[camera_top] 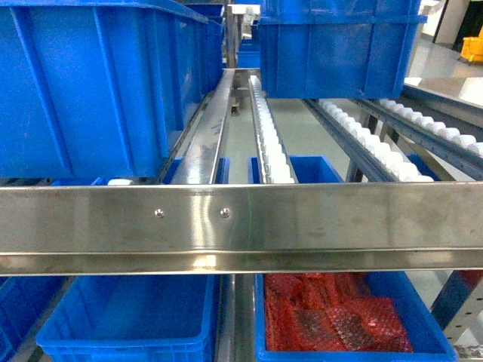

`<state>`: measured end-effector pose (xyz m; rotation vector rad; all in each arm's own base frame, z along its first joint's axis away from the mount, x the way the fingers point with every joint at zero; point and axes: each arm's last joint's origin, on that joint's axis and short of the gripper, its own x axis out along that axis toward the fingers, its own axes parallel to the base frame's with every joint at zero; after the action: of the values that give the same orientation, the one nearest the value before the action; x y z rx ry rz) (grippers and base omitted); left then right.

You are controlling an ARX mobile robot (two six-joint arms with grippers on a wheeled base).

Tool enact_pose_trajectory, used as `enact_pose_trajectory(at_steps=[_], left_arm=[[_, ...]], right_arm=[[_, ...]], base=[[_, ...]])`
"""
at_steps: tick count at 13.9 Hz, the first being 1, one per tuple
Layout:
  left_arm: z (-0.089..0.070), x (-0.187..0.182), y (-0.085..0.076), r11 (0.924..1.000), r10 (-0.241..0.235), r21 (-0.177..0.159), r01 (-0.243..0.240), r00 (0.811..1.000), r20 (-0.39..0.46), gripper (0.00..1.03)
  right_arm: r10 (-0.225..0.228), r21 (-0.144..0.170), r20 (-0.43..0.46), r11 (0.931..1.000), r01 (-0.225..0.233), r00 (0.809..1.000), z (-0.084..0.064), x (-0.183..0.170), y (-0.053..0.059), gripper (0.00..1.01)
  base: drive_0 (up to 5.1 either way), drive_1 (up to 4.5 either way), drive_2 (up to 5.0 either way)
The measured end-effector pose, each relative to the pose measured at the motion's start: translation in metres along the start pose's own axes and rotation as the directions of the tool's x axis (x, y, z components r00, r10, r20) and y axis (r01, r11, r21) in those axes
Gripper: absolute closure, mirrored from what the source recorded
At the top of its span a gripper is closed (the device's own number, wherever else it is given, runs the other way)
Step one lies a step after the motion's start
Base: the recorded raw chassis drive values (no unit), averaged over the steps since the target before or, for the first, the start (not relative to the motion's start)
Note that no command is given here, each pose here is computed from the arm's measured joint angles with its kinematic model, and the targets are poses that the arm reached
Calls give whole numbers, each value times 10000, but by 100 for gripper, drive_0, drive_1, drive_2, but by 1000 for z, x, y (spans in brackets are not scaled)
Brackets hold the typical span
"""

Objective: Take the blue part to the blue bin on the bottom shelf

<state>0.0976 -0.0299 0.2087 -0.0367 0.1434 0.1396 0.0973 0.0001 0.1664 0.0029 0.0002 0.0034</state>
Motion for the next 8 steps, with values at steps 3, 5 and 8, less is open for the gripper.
enact_pose_trajectory(at_steps=[3, 5, 8], left_arm=[[0, 0, 0, 10000, -29, 3, 29, 10000, -9, 60], [0, 0, 0, 10000, -37, 3, 37, 10000, -10, 60], [0, 0, 0, 10000, -33, 9, 33, 10000, -12, 60]], right_arm=[[-4, 0, 23, 10000, 4, 10000, 0, 0, 0, 3], [-27, 0, 19, 10000, 27, 10000, 0, 0, 0, 3], [-27, -4, 19, 10000, 27, 10000, 0, 0, 0, 3]], base=[[-506, 239, 239], [-253, 120, 120], [0, 0, 0]])
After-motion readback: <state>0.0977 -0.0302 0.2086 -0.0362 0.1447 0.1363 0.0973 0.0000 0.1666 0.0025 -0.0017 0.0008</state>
